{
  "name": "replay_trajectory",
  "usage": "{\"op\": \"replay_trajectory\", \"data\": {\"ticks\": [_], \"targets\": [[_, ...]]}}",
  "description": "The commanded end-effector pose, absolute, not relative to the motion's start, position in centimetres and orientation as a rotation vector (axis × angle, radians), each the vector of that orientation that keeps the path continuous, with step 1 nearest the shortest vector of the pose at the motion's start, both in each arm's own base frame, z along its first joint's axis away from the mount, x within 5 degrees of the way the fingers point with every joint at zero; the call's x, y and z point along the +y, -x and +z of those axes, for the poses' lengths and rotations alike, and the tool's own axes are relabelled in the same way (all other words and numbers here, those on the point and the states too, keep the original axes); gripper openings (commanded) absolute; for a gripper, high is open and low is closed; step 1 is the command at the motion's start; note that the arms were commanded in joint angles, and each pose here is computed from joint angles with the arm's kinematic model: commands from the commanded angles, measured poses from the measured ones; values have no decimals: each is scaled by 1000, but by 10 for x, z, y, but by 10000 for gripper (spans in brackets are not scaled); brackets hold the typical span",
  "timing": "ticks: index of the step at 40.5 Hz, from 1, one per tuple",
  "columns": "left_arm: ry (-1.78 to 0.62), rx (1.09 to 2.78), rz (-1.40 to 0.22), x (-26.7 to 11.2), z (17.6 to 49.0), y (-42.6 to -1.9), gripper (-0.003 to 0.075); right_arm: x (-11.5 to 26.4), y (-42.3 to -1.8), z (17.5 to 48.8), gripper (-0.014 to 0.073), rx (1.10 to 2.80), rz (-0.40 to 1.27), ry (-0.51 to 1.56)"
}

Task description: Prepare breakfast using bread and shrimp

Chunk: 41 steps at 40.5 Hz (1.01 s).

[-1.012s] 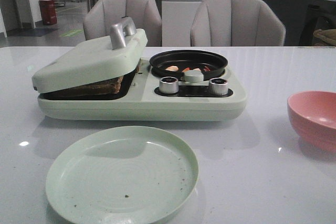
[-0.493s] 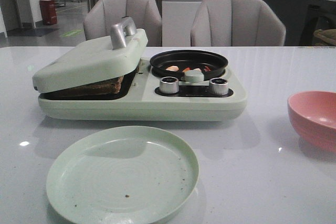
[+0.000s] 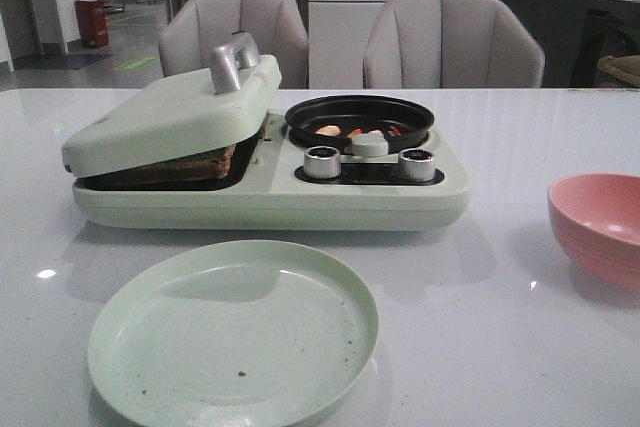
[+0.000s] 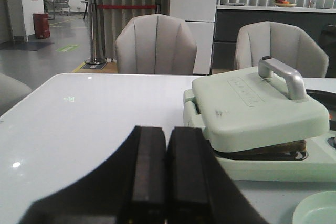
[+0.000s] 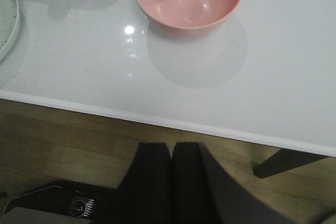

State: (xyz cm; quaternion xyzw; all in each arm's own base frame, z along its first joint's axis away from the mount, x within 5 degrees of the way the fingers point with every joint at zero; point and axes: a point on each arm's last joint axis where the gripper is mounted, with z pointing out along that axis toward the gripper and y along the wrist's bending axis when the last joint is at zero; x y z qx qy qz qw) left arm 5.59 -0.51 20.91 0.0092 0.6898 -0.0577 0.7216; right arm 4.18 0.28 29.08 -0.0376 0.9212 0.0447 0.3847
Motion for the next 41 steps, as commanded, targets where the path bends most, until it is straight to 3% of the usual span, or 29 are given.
{"op": "replay_trajectory", "data": {"ticks": [1, 14, 20, 25, 31, 41], "targets": [[-11, 1452, -143, -5, 207, -55, 101, 4, -46, 301, 9, 2275, 119, 105], [-11, 1452, -143, -5, 207, -55, 101, -4, -41, 303, 9, 2218, 48, 4], [-11, 1452, -143, -5, 207, -55, 101, 0, -36, 316, 14, 2014, 156, -83], [-11, 1452, -143, -5, 207, -55, 101, 5, -30, 323, 16, 1837, 139, -7], [-11, 1452, -143, -5, 207, -55, 102, 8, -31, 310, 16, 1692, 32, 82], [-11, 1452, -143, -5, 207, -55, 101, 1, -40, 271, 16, 1530, -67, 5]]}}
